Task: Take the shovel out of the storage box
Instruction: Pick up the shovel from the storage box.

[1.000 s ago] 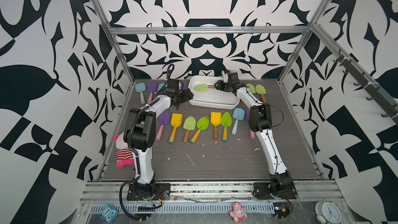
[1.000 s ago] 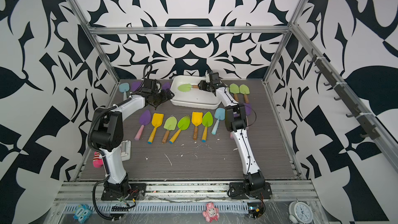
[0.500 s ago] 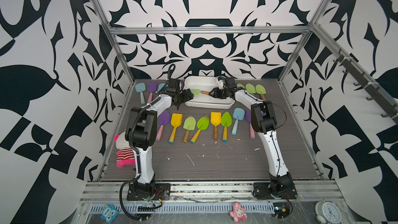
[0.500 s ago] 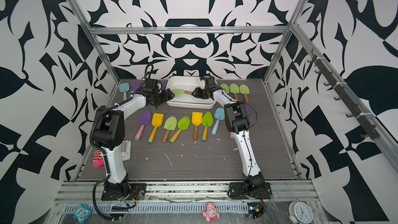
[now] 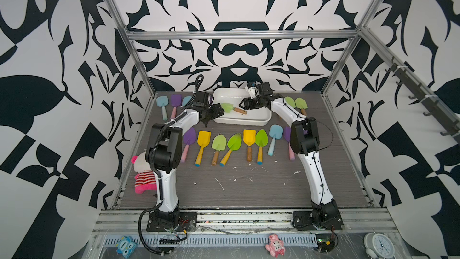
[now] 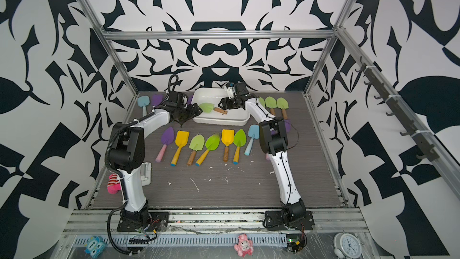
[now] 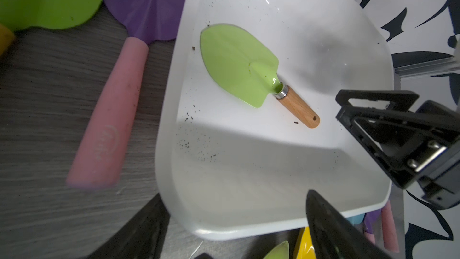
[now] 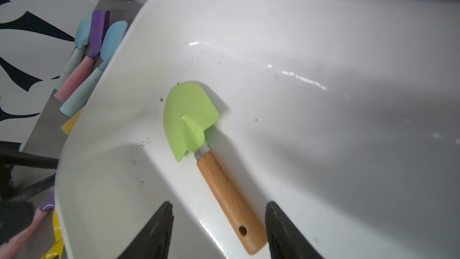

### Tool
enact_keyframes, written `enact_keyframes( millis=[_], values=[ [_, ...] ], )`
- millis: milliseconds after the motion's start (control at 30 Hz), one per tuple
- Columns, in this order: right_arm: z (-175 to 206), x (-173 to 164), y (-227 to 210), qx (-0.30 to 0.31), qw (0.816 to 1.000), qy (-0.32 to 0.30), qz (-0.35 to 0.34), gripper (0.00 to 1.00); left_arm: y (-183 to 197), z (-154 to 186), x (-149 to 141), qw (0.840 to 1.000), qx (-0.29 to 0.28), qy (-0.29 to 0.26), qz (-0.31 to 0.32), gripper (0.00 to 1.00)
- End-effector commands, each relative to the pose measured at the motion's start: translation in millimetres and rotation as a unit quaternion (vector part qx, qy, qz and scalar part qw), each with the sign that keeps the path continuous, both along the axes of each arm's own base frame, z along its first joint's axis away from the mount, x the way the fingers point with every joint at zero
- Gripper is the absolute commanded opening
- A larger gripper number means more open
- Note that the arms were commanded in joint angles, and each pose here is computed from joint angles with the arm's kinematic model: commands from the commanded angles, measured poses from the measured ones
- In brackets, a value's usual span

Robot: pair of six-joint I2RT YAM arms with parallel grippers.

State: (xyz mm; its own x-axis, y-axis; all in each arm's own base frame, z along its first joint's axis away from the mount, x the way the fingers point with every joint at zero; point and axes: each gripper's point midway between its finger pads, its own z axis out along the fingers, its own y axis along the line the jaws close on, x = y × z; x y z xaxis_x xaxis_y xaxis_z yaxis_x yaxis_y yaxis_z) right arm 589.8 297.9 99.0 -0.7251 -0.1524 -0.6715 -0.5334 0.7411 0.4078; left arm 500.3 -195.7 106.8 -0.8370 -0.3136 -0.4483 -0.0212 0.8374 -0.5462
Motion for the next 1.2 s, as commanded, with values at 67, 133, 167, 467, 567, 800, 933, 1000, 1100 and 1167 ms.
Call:
enact_keyframes(
  millis=[67,133,167,467,567,800,933,1000,1100,1167],
  values=[
    [-12,-12,21,-0.044,0.995,-0.023,0.085,0.65,-2,24,0,1.000,-0.006,-0.016,0.001,0.88],
    [-18,-15,24,-0.052,0.993,-0.029,0.099,0.66,-1,31,-1,1.000,-0.006,-0.021,0.002,0.89],
    [-21,-16,25,-0.058,0.992,-0.031,0.104,0.66,-1,36,-2,1.000,-0.006,-0.024,0.004,0.89],
    [-52,-23,18,-0.159,0.978,-0.046,0.124,0.38,3,88,-2,0.998,-0.013,-0.065,0.014,0.89],
    [-51,-20,18,-0.183,0.972,-0.068,0.129,0.27,4,103,-2,0.997,-0.015,-0.078,0.016,0.89],
    [1,3,9,-0.203,0.965,-0.154,0.066,0.03,3,133,-2,0.994,-0.042,-0.100,0.030,0.89],
    [66,2,1,-0.168,0.962,-0.215,0.017,0.00,0,158,2,0.988,-0.081,-0.122,0.049,0.90],
    [92,-4,-5,-0.148,0.962,-0.230,0.002,0.00,-3,169,6,0.984,-0.110,-0.130,0.055,0.91],
    [124,-19,-13,-0.130,0.962,-0.239,-0.003,0.00,-11,183,14,0.977,-0.152,-0.141,0.061,0.93],
    [139,-33,-17,-0.118,0.963,-0.240,-0.002,0.00,-21,190,20,0.970,-0.188,-0.141,0.059,0.93]
  ],
)
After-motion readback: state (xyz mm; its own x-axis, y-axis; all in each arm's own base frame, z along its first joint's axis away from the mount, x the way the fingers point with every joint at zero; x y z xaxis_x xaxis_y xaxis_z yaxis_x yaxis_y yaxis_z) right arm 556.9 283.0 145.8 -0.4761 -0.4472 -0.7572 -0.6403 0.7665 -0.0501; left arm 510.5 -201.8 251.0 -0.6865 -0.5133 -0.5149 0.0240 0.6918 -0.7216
